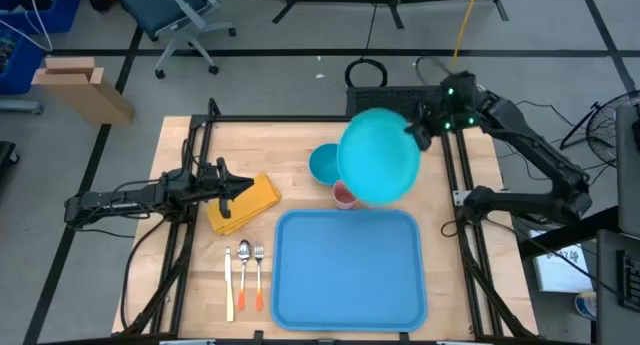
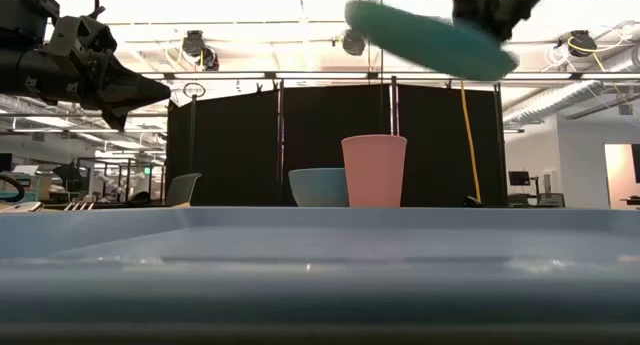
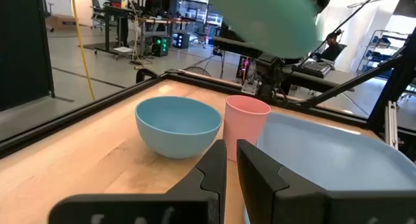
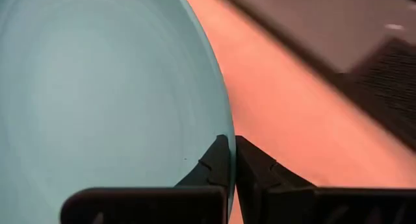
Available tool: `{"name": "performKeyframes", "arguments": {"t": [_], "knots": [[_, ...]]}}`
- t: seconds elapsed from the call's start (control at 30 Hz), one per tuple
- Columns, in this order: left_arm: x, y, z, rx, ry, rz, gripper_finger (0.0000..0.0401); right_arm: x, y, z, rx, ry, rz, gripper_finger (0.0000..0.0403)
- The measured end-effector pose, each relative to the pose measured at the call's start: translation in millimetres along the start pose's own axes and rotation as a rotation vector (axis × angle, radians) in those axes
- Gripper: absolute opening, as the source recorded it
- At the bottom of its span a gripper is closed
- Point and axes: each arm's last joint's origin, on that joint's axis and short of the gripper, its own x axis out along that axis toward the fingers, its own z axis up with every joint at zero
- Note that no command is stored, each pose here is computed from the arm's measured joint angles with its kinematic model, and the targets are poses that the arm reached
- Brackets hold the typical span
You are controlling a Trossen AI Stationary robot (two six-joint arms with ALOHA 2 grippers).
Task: Set up tray
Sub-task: Put the blue plate on the blue serving tray
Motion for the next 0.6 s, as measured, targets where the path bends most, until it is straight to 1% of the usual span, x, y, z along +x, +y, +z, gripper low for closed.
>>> {"name": "performKeyframes", "arguments": {"t": [0.1, 0.2, 0.4, 0.6], "knots": [[0.0, 0.0, 0.2, -0.006, -0.002, 0.0, 0.0037, 1.4, 27.4, -4.2, -0.039, 0.048, 0.09, 0.0001], [0.0, -0.1, 0.2, -0.022, -0.002, -0.001, 0.0037, 6.3, 51.7, -13.4, -0.065, 0.122, 0.11, 0.0001], [0.0, -0.1, 0.3, -0.029, -0.003, -0.001, 0.0037, 24.4, 97.0, -41.0, -0.162, 0.337, 0.063, 0.0001], [0.0, -0.1, 0.2, -0.055, -0.002, -0.003, 0.0037, 54.9, 138.1, -63.6, -0.289, 0.464, 0.028, 0.0]]}}
